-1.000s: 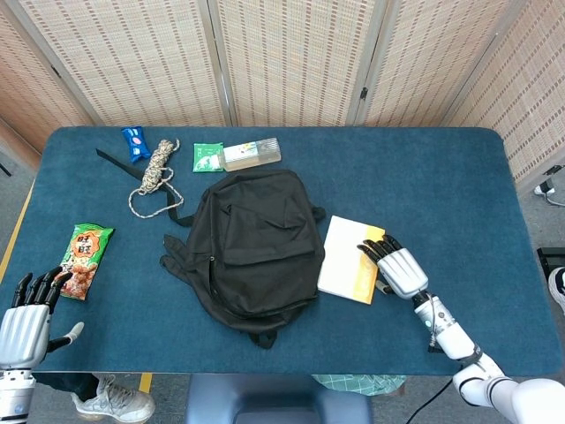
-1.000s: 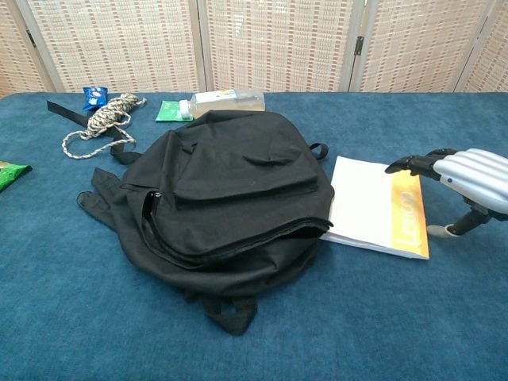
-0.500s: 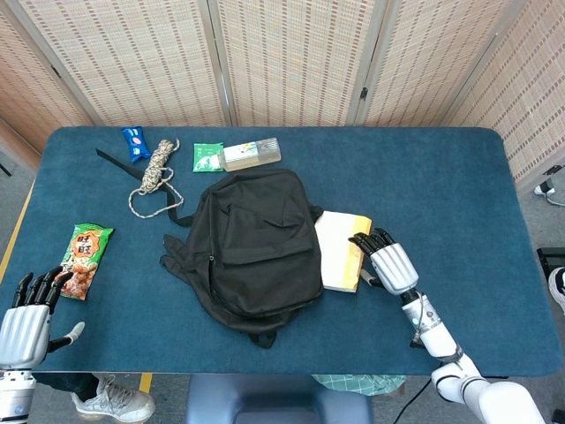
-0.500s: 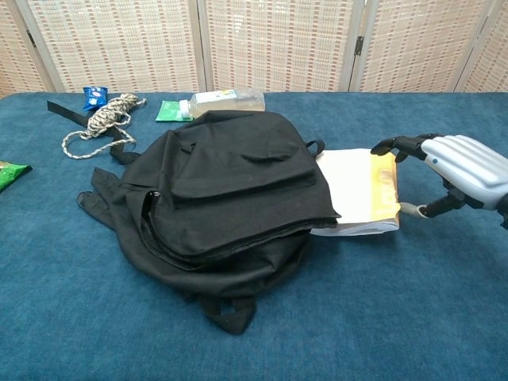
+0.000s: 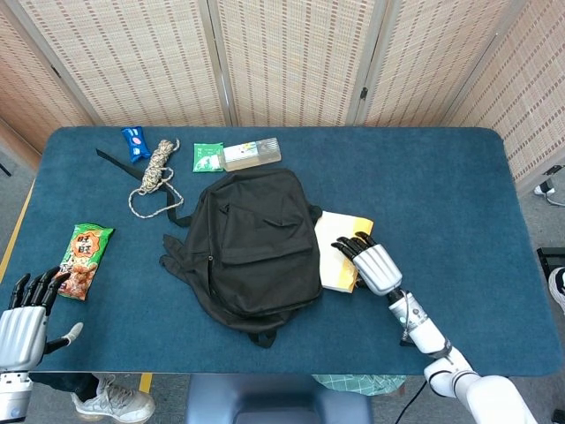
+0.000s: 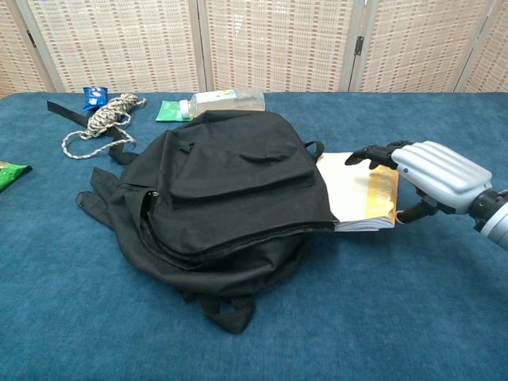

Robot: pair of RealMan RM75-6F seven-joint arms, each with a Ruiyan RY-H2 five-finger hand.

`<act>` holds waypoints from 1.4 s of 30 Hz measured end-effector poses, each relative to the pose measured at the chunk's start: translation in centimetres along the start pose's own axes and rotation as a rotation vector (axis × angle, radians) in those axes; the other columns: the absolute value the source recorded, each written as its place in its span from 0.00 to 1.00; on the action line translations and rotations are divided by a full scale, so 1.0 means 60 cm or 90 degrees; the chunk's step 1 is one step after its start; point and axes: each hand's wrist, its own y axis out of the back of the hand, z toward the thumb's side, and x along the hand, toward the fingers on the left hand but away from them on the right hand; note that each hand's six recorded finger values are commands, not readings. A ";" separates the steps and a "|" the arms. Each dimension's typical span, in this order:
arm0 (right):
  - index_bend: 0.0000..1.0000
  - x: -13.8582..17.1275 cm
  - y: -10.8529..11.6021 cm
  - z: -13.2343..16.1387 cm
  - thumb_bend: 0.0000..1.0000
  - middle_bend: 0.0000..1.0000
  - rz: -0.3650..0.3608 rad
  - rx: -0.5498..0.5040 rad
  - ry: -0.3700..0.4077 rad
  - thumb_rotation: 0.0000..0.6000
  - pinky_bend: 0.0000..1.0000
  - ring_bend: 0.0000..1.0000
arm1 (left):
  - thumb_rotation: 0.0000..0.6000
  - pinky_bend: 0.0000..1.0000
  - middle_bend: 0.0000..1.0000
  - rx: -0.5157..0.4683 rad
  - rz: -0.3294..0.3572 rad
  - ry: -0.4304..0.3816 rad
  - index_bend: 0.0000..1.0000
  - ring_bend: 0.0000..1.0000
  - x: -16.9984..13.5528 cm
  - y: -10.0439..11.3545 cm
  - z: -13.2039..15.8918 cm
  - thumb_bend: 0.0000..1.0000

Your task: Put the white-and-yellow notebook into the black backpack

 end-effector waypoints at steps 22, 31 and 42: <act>0.54 -0.022 0.011 0.023 0.38 0.26 -0.043 0.020 -0.010 1.00 0.19 0.25 | 1.00 0.05 0.14 -0.002 -0.006 0.002 0.21 0.15 -0.002 -0.001 -0.003 0.24; 0.59 -0.022 0.013 0.023 0.38 0.30 -0.055 0.011 -0.015 1.00 0.20 0.27 | 1.00 0.05 0.14 -0.002 -0.009 0.004 0.21 0.15 -0.002 -0.003 -0.004 0.24; 0.73 -0.008 0.019 0.013 0.38 0.40 -0.066 0.026 -0.014 1.00 0.25 0.35 | 1.00 0.05 0.14 0.003 -0.009 -0.021 0.21 0.15 0.010 -0.002 0.008 0.24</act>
